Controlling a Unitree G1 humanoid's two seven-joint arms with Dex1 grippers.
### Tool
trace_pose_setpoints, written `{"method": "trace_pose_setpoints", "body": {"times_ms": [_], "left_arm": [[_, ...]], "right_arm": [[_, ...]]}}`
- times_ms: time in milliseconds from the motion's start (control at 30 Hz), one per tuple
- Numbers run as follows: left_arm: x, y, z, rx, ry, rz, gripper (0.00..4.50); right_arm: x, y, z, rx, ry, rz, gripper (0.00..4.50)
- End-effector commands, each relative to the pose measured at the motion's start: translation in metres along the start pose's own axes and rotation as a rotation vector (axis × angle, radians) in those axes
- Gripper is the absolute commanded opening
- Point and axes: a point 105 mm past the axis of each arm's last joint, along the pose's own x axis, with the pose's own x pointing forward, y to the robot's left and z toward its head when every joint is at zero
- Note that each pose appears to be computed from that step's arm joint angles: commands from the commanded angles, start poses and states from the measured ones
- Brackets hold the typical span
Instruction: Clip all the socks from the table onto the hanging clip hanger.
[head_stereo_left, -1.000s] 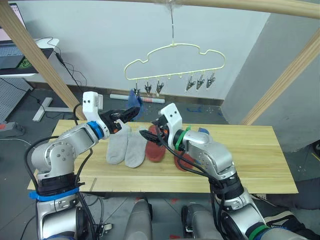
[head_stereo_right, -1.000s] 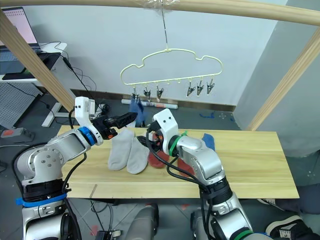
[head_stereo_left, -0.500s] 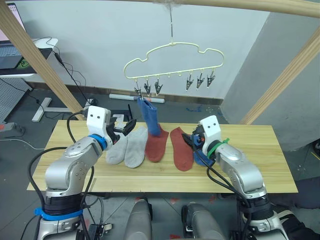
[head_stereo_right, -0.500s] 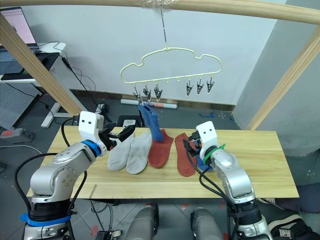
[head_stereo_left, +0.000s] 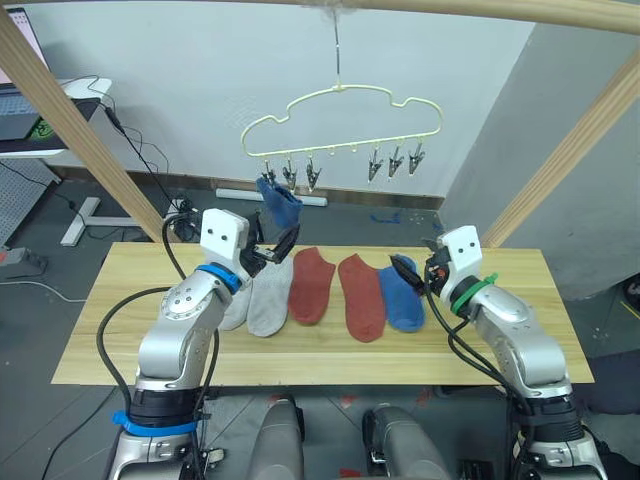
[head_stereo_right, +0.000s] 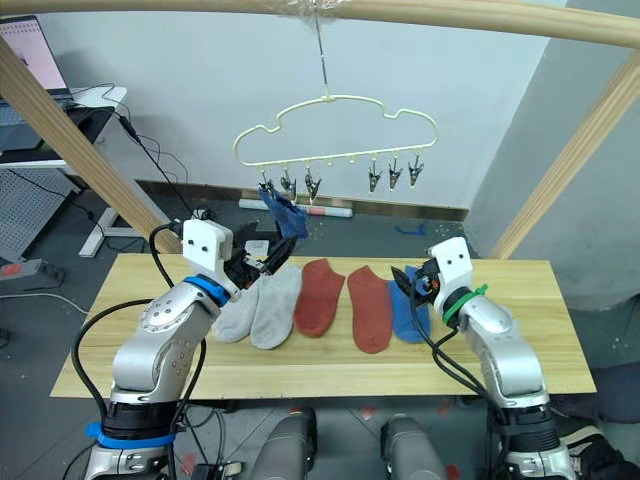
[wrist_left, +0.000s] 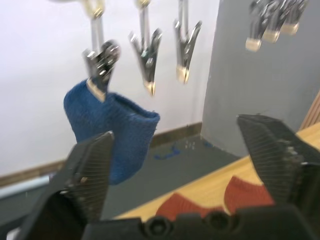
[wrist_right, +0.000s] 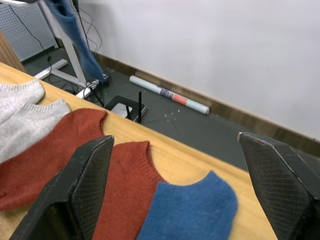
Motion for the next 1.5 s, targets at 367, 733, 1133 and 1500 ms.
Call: {"method": "trace_pose_setpoints", "body": {"times_ms": [367,733,1133,1500], "left_arm": [[0.019,-0.006,0.016,0.082,-0.113,0.048,2.05],[0.035,0.001,0.019,0.098,-0.148,0.082,2.05],[0.053,0.003,0.023,0.068,-0.184,0.095,2.05],[0.059,0.005,0.024,0.079,-0.211,0.134,2.05]], "right_arm": [[-0.005,0.031,0.039,0.029,-0.164,0.190,4.19],[-0.007,0.047,0.067,-0.034,-0.232,0.363,4.19],[-0.009,0.062,0.115,-0.059,-0.369,0.464,4.19],[-0.011,0.059,0.118,-0.060,-0.370,0.454,4.19]]}}
